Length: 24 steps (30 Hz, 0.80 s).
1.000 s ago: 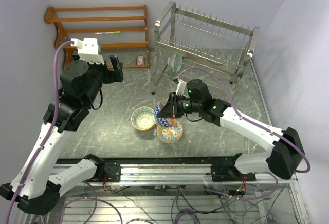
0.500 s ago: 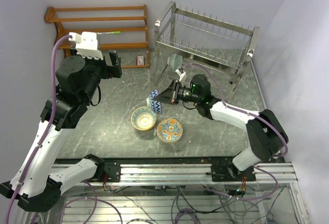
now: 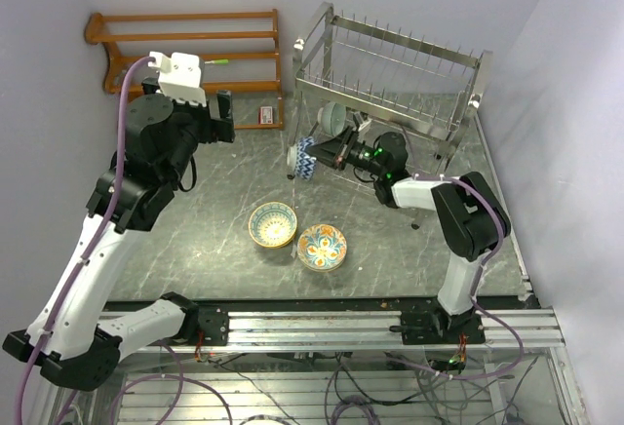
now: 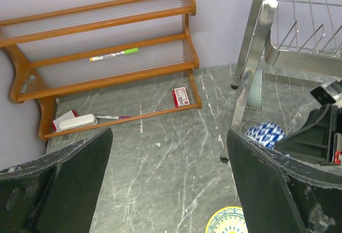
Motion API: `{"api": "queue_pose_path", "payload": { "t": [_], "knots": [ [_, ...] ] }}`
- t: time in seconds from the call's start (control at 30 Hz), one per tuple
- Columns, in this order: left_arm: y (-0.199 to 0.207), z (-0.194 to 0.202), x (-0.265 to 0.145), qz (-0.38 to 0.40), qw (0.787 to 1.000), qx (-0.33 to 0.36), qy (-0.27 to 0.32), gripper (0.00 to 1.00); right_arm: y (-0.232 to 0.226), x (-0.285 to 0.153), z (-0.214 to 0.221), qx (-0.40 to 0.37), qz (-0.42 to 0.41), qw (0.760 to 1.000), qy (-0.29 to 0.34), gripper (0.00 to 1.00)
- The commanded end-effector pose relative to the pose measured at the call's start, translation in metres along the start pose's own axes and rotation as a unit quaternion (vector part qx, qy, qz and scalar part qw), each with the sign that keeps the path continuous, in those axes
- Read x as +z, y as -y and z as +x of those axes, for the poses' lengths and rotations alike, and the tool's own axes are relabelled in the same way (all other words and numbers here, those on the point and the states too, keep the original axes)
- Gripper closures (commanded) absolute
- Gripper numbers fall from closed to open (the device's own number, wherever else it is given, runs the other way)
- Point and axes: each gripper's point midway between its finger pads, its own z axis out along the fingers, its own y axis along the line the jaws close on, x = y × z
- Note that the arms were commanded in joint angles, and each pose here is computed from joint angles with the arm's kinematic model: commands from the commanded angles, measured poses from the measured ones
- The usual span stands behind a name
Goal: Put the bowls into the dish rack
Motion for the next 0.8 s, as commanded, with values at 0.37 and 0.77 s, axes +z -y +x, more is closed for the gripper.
{"api": "queue_pose_path", "payload": {
  "t": [0.37,0.77],
  "knots": [
    [0.006,0.000,0.015,0.002,1.000,0.010,-0.001,0.01,0.004,-0.012,-0.127,-0.079,-0.057,0.985,0.142,1.00],
    [0.013,0.015,0.029,0.006,1.000,0.016,-0.020,0.01,0.033,-0.057,-0.188,-0.104,-0.033,0.970,0.219,1.00]
  ]
}}
